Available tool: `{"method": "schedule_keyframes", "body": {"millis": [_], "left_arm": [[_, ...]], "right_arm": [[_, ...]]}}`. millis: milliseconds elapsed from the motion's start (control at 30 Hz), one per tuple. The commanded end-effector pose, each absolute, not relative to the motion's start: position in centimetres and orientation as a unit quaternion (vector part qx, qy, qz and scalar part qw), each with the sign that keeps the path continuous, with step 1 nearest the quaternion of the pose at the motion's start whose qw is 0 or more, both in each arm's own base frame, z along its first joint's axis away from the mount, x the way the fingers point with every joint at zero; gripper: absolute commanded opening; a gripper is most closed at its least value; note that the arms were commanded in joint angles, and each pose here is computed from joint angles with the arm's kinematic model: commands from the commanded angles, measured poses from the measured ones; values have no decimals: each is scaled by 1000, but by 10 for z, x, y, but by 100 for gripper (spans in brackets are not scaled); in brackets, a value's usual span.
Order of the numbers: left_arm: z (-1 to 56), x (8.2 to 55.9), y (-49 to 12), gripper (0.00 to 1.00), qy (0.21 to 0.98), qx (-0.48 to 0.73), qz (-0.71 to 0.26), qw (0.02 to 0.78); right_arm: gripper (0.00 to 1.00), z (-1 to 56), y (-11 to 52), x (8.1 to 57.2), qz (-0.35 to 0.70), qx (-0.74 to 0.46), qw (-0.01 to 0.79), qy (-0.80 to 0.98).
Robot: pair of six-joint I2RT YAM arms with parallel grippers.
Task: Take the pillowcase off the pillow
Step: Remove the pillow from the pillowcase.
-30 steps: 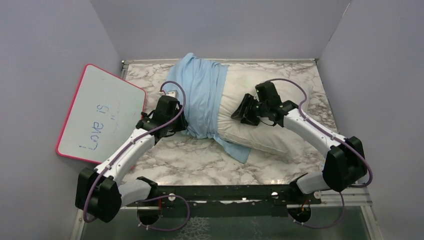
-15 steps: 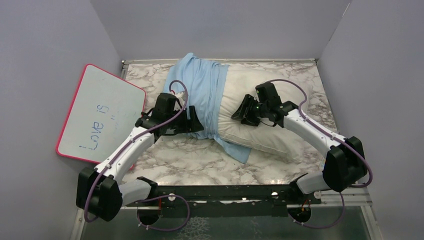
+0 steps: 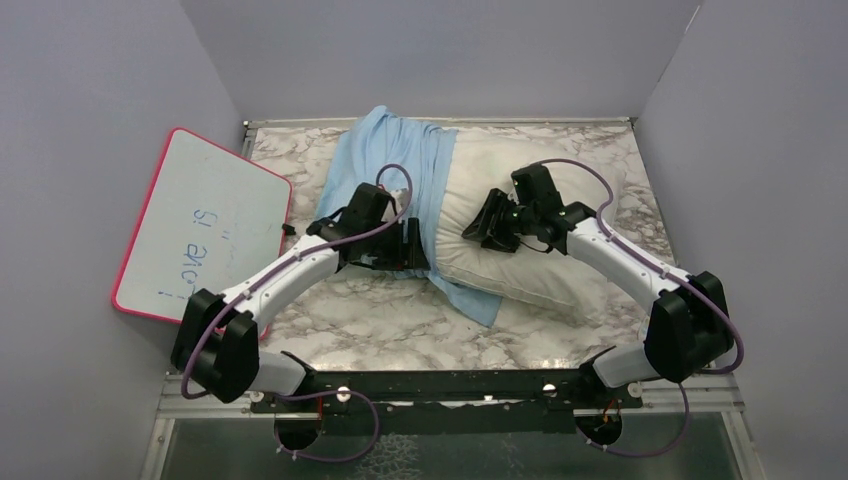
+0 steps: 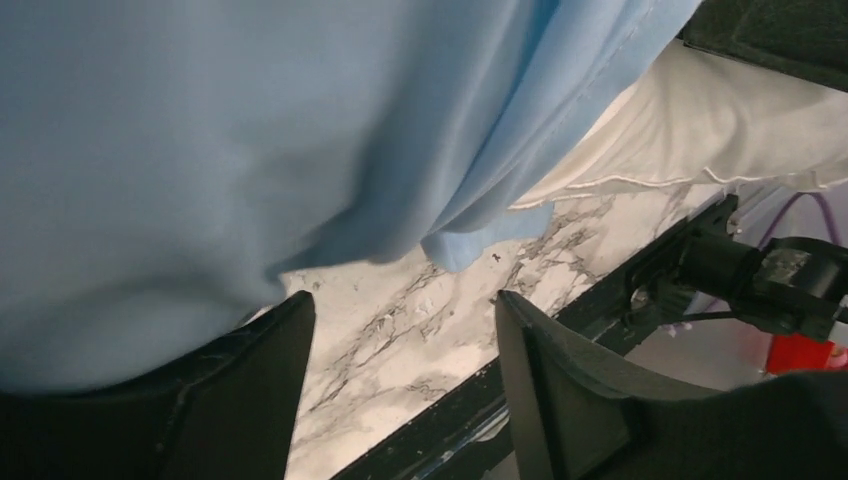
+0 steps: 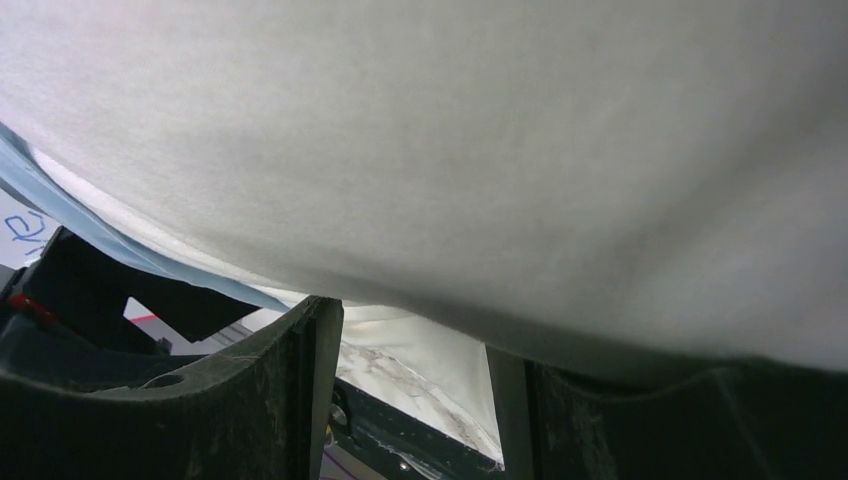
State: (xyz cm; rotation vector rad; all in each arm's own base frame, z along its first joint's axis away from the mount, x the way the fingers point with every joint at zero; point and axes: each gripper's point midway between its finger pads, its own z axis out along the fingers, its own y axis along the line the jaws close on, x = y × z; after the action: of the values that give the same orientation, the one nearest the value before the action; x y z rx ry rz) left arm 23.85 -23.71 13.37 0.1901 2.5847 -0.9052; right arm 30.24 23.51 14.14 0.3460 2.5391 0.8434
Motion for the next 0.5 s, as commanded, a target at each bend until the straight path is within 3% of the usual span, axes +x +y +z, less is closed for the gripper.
{"method": "schedule_keyframes", "body": {"millis": [0,233,467], "left_arm": [[119,255,-243,60,937,88,-246,233],[96,261,-214,53,947,81,-134,279],[113,279,-222,53,930,48,-156,329]], "right_arm": [[59,96,208,283,236,156,165,945],[59,99,201,279,224,158,176,946],[59,98,208,279,242,160,164,943]]}}
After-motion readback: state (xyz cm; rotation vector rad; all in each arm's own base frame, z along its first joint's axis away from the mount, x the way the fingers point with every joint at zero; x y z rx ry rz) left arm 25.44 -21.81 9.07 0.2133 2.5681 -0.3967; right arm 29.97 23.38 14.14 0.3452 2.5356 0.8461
